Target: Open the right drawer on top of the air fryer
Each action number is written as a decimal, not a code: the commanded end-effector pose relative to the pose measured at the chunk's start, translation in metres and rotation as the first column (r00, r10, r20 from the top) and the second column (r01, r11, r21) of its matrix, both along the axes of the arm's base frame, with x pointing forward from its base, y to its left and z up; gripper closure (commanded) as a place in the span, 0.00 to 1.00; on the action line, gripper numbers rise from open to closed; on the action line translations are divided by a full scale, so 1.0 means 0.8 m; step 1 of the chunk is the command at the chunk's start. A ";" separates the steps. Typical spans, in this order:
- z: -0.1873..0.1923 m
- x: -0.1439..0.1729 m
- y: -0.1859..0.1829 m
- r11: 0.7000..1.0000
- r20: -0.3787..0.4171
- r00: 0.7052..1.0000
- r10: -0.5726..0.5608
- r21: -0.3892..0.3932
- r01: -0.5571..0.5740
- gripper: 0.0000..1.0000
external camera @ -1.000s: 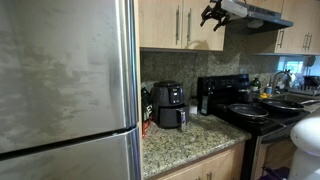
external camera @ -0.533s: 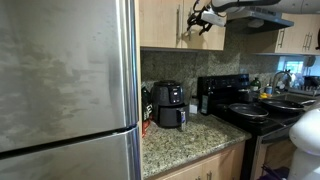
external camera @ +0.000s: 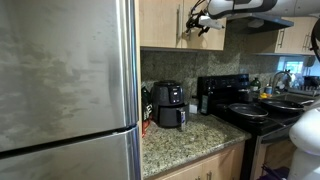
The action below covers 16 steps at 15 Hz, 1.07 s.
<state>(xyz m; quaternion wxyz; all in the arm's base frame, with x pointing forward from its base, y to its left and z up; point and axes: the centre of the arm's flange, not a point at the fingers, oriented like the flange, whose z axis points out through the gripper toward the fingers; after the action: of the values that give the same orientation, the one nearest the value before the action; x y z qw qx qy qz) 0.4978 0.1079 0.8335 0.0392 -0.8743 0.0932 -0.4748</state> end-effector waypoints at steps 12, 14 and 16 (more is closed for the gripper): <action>0.036 0.020 -0.010 0.954 0.234 0.943 -0.237 -0.127 0.271 0.51; 0.034 0.022 -0.012 0.942 0.237 0.929 -0.284 -0.114 0.317 0.58; 0.033 0.019 -0.010 0.933 0.241 0.920 -0.310 -0.107 0.343 0.70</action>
<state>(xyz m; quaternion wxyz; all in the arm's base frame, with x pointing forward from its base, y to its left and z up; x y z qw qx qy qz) 0.4922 0.1416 0.8472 -0.0546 -0.8143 0.1424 -0.5601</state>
